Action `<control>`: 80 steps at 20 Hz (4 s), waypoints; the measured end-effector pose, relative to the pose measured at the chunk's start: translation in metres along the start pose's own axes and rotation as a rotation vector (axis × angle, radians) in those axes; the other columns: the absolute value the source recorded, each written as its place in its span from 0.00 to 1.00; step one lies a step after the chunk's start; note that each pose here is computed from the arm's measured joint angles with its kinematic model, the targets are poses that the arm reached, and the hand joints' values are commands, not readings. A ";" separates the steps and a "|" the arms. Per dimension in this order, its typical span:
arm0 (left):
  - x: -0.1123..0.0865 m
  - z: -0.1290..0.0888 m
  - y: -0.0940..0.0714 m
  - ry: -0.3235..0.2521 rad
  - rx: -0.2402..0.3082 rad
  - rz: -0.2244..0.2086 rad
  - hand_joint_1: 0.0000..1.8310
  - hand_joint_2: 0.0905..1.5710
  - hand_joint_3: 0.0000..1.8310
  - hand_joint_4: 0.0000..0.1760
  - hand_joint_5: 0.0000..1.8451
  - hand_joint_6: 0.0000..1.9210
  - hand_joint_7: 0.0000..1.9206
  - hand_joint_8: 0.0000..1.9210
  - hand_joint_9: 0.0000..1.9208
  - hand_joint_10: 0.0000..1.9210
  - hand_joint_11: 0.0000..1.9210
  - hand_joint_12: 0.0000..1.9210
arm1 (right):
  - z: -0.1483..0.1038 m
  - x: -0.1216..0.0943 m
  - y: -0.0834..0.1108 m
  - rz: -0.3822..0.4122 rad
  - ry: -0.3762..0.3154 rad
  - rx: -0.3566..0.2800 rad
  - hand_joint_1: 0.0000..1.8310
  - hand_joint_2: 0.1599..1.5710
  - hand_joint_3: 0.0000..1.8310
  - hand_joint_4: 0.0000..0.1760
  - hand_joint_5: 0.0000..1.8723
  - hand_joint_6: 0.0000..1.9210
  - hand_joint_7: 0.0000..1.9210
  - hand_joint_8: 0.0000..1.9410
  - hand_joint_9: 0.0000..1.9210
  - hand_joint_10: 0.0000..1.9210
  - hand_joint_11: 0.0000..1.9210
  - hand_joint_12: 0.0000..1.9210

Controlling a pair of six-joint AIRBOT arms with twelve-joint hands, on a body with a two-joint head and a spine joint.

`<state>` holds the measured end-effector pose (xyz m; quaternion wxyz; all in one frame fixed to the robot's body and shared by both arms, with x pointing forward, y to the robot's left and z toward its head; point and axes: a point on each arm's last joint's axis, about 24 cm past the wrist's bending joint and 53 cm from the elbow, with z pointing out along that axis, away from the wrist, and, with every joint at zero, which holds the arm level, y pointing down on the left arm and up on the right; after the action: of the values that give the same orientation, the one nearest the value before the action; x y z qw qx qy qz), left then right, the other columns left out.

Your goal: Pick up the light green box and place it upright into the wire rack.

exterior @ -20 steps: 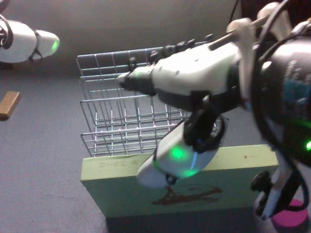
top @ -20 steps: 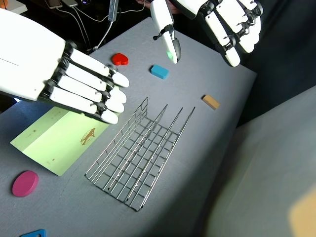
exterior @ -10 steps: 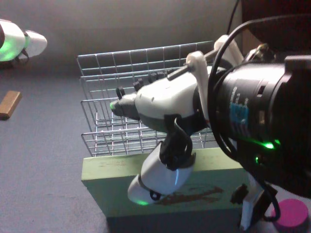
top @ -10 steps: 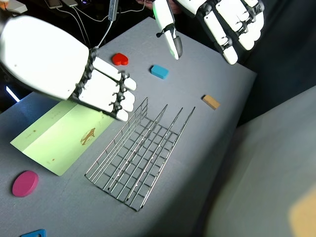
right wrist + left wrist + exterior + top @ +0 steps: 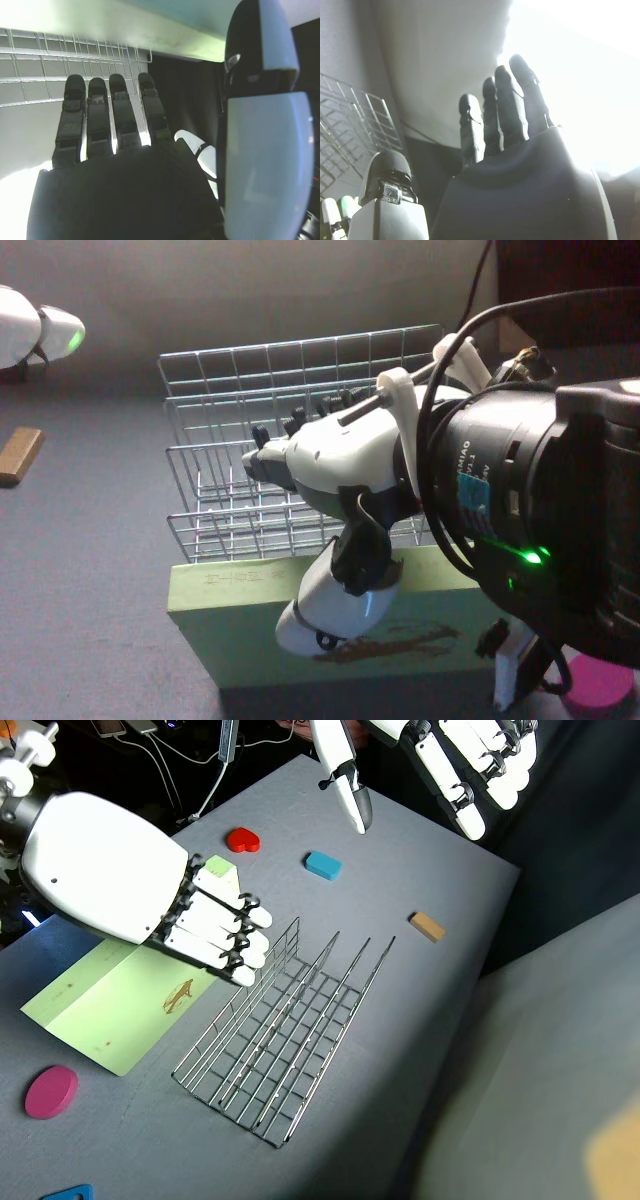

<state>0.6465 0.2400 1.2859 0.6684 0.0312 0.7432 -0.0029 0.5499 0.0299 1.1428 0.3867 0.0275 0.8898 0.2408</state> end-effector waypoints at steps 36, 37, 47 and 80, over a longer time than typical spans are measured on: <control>0.000 0.001 0.007 0.024 -0.018 0.005 0.09 0.73 0.00 0.57 0.14 0.00 0.11 0.00 0.10 0.00 0.00 0.34 | -0.044 -0.078 0.020 -0.067 -0.214 -0.084 0.75 0.69 0.00 0.00 0.48 0.47 0.52 0.52 0.45 0.71 0.40 0.75; 0.000 0.000 0.009 0.024 -0.022 0.003 0.09 0.73 0.00 0.57 0.14 0.00 0.11 0.00 0.10 0.00 0.00 0.34 | -0.047 -0.084 0.023 -0.079 -0.232 -0.091 0.75 0.69 0.00 0.00 0.47 0.47 0.51 0.53 0.45 0.71 0.39 0.76; 0.002 -0.002 0.021 0.031 -0.053 0.016 0.09 0.73 0.00 0.57 0.14 0.00 0.11 0.00 0.11 0.00 0.00 0.36 | -0.052 -0.132 0.050 -0.088 -0.324 -0.149 0.75 0.69 0.00 0.00 0.46 0.48 0.50 0.54 0.46 0.71 0.40 0.75; 0.007 -0.006 0.022 0.048 -0.069 0.098 0.09 0.73 0.00 0.58 0.14 0.00 0.11 0.00 0.10 0.00 0.00 0.35 | 0.024 -0.113 0.055 -0.080 -0.257 -0.115 0.75 0.70 0.00 0.00 0.45 0.50 0.49 0.56 0.45 0.72 0.38 0.76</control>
<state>0.6408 0.2626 1.2807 0.6503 0.0445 0.7563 0.0559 0.6379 0.0619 1.2294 0.5079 0.0003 0.8180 0.2701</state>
